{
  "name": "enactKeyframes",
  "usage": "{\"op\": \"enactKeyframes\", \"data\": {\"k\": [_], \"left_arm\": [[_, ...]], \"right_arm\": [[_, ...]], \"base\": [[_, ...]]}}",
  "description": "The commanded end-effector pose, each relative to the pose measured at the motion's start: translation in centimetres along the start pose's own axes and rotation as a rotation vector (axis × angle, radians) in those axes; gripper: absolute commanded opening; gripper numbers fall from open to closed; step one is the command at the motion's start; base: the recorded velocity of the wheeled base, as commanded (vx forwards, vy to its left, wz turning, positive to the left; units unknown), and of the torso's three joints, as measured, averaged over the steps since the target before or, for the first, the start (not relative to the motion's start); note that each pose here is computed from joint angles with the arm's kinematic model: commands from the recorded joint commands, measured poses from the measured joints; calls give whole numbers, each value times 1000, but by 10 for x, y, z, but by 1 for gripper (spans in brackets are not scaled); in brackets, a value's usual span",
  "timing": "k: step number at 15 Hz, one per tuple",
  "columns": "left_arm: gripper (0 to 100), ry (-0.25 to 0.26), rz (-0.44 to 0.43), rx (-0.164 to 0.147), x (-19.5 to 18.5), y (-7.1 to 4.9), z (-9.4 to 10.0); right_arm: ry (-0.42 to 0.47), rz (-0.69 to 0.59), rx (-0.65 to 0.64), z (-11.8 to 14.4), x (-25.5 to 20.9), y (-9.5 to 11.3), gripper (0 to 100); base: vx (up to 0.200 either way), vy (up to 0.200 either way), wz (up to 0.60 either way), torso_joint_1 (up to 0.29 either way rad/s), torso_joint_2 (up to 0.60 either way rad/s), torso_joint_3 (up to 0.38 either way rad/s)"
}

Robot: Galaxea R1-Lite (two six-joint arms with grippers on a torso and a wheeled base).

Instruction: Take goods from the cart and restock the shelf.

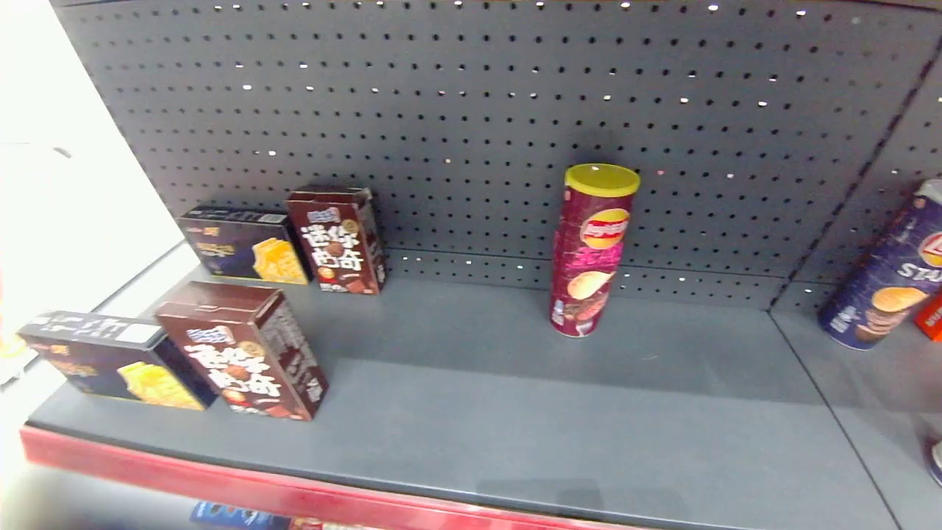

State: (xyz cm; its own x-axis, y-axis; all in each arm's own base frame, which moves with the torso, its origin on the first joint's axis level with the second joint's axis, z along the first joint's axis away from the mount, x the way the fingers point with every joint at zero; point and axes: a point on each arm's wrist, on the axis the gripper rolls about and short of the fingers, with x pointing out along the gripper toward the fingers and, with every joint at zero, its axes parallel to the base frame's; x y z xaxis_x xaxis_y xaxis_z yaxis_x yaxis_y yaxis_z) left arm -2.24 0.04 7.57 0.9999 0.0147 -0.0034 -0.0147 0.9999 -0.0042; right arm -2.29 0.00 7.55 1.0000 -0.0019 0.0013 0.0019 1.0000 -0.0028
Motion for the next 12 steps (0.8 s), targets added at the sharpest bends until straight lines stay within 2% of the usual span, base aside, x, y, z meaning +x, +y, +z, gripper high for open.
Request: {"op": "enactKeyframes", "data": {"k": [1, 12], "left_arm": [[100, 0, 1, 0, 0, 0, 0], [100, 1, 1, 0, 0, 0, 0]], "right_arm": [[1, 0, 0, 0, 0, 0, 100], [1, -1, 0, 0, 0, 0, 100]], "base": [[0, 0, 600, -2, 7, -2], [0, 0, 600, 1, 2, 1]]}}
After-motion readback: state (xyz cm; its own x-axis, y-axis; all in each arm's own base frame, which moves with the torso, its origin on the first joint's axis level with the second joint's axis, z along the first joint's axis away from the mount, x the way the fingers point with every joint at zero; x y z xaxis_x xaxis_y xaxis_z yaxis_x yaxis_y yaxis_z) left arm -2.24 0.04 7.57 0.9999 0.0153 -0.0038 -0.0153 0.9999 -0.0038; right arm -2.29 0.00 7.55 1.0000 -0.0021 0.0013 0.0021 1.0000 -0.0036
